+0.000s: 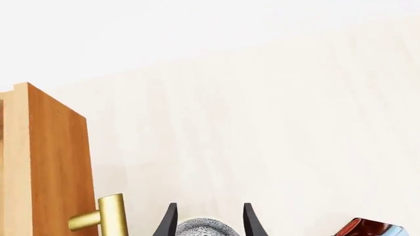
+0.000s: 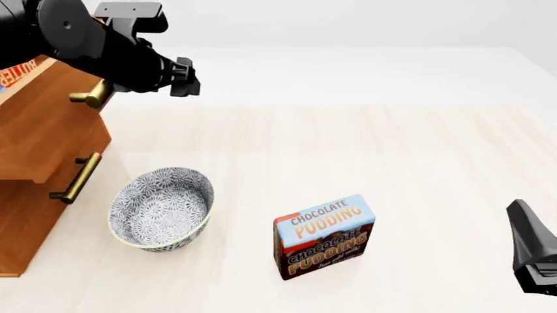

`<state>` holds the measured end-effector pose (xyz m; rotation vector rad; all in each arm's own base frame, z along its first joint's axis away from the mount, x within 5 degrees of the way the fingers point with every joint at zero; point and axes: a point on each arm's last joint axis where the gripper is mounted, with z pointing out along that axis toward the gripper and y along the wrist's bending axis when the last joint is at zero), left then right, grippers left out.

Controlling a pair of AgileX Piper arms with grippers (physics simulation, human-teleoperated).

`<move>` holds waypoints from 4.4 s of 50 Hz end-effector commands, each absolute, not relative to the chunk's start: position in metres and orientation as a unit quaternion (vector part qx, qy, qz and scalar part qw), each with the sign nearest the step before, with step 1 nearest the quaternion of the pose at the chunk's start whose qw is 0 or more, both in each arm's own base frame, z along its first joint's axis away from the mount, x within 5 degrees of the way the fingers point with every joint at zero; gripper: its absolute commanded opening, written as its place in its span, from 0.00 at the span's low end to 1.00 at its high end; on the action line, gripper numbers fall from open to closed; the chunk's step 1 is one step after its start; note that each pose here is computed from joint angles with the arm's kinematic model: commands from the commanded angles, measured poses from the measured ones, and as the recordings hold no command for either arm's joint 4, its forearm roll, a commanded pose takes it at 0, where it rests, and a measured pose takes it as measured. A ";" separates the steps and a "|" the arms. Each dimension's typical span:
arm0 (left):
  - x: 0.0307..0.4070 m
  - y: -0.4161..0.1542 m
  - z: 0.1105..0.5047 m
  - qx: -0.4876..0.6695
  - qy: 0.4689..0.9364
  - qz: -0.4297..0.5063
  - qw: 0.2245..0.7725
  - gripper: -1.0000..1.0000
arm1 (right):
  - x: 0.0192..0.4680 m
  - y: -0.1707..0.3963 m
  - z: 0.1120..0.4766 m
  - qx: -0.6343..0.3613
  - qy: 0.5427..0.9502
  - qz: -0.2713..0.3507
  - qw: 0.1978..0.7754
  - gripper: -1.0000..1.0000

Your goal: Put the butter at the back in the top drawer of the cabinet and close it.

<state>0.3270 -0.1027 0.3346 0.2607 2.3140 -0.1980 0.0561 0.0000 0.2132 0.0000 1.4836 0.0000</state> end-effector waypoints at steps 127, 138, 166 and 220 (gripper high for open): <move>0.361 -0.004 0.283 -0.022 0.919 -0.014 0.393 1.00 | 0.056 0.000 0.213 0.000 0.676 0.000 0.737 1.00; 0.363 0.001 0.280 -0.030 0.919 -0.012 0.394 1.00 | 0.056 0.000 0.213 0.000 0.676 0.000 0.737 1.00; 0.366 0.013 0.273 -0.043 0.919 -0.004 0.393 1.00 | 0.056 0.000 0.213 0.000 0.676 0.000 0.737 1.00; 0.297 -0.014 0.341 -0.001 0.891 -0.022 0.454 1.00 | 0.056 0.000 0.213 0.000 0.676 0.000 0.737 1.00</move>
